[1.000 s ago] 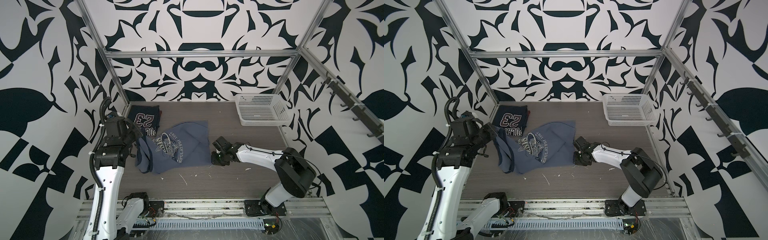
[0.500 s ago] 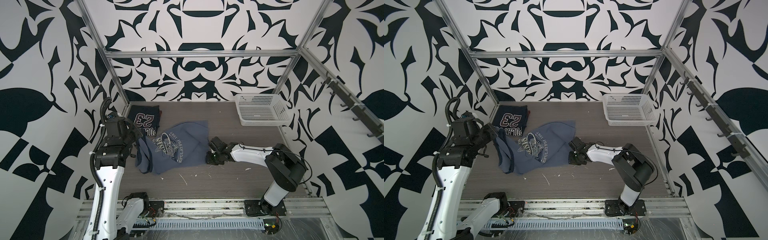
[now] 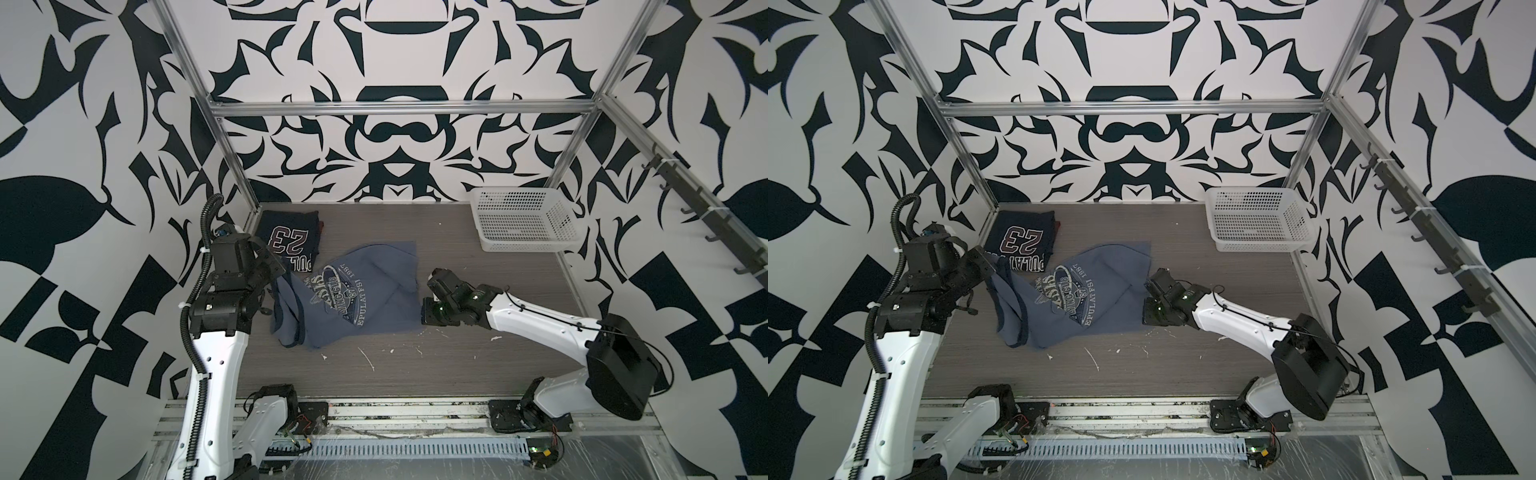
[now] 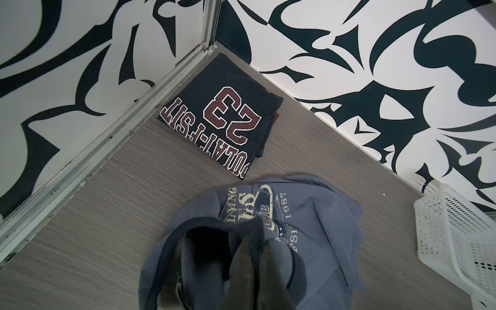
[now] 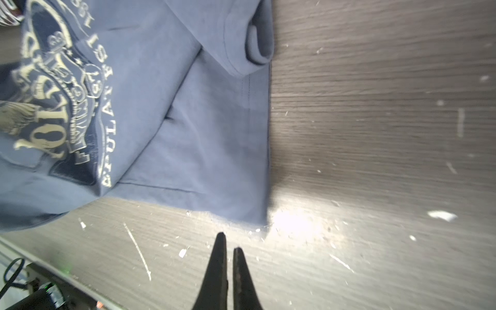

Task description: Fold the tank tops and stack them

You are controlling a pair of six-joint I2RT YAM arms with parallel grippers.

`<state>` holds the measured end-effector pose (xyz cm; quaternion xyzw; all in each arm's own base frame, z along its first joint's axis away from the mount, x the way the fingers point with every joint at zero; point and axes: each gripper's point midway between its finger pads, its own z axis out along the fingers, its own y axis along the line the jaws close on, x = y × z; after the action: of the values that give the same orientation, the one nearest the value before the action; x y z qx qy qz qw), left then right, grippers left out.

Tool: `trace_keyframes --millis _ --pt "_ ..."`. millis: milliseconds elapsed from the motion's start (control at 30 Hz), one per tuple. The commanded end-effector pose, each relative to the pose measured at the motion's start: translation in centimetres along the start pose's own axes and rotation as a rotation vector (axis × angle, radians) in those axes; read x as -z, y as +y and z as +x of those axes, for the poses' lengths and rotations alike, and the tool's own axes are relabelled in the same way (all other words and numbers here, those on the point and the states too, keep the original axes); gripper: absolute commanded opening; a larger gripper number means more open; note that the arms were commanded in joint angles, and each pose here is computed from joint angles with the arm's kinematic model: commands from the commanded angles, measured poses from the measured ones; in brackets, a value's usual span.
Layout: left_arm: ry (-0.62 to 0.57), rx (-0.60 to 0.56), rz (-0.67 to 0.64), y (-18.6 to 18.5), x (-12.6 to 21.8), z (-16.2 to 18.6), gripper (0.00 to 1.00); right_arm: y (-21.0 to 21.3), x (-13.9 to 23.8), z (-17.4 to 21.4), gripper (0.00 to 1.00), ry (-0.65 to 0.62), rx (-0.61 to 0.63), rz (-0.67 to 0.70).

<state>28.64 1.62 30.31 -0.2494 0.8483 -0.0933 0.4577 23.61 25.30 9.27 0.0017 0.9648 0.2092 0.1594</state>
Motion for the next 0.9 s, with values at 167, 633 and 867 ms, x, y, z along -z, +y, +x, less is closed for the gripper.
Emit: trace_keyframes --millis 167,633,867 --pt "0.215 -0.023 -0.029 0.2 -4.5 3.3 0.22 0.3 1.3 0.0 0.00 -0.001 0.004 0.001" --pt "0.436 -0.244 -0.148 -3.0 -5.1 12.0 0.81 -2.0 2.1 -0.2 0.00 0.076 -0.180 0.087" --pt "0.543 -0.351 -0.047 -6.6 -6.1 17.9 0.84 -3.0 2.6 -1.0 0.00 0.078 -0.207 0.121"
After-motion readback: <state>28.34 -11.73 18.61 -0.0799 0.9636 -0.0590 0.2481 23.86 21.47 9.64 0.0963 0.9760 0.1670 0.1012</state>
